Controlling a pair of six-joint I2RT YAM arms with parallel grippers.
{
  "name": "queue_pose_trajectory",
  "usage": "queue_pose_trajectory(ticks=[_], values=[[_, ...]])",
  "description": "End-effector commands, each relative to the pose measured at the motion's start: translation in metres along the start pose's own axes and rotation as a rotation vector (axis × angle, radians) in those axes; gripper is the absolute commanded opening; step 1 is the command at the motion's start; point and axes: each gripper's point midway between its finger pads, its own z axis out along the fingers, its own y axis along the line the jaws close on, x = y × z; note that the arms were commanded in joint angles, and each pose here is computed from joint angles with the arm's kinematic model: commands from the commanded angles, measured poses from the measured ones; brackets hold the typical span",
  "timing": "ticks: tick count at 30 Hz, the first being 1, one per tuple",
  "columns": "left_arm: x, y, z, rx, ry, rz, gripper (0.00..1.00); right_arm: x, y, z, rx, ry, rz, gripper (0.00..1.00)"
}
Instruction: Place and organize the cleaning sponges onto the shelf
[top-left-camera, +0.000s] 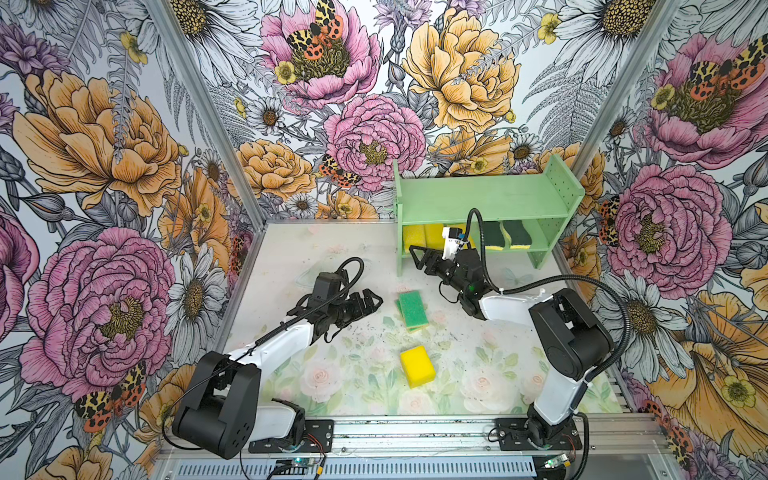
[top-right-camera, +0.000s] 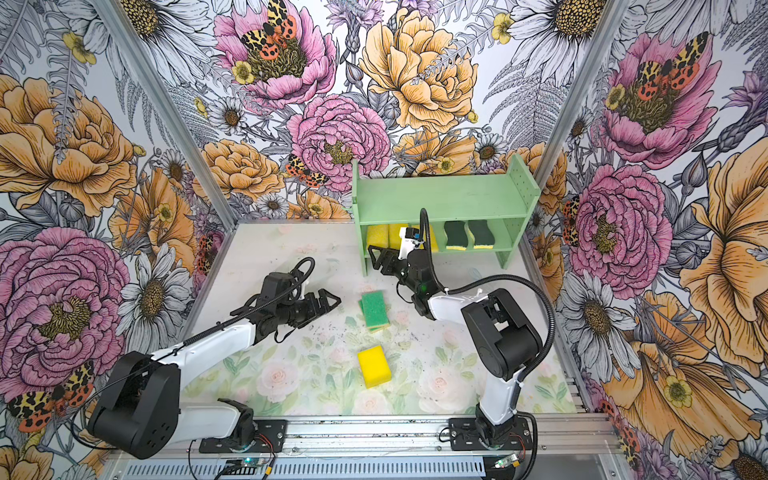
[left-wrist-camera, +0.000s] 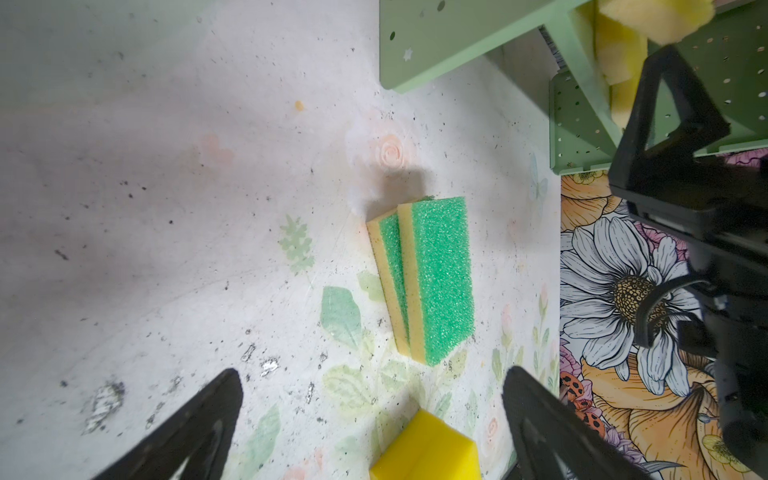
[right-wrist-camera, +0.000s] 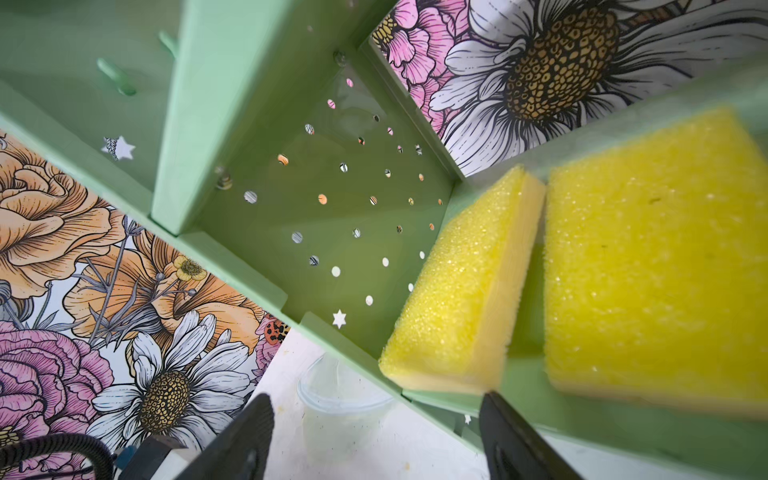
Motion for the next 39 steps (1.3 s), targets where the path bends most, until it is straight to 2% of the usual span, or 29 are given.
queue_pose_trajectory(ticks=[1,16,23,28,35,39], values=[[-0.007,-0.006,0.001,-0.002,-0.021,0.035,0.99,-0.011,-0.001,0.007,-0.006,-0.027,-0.019,0.80],[-0.006,-0.003,0.004,-0.009,-0.013,0.031,0.99,-0.013,-0.004,0.010,-0.004,-0.019,-0.012,0.79],[-0.008,-0.011,0.000,0.004,-0.022,0.031,0.99,-0.011,0.001,-0.006,0.019,0.021,-0.029,0.79],[-0.012,-0.025,-0.007,-0.005,-0.032,0.053,0.99,-0.006,0.007,-0.034,0.085,0.122,-0.106,0.80],[-0.017,-0.049,-0.014,-0.011,-0.047,0.073,0.99,-0.011,0.022,-0.103,0.196,0.253,-0.244,0.85],[-0.018,-0.056,-0.015,-0.018,-0.053,0.063,0.99,-0.015,0.038,-0.138,0.194,0.273,-0.254,0.88]])
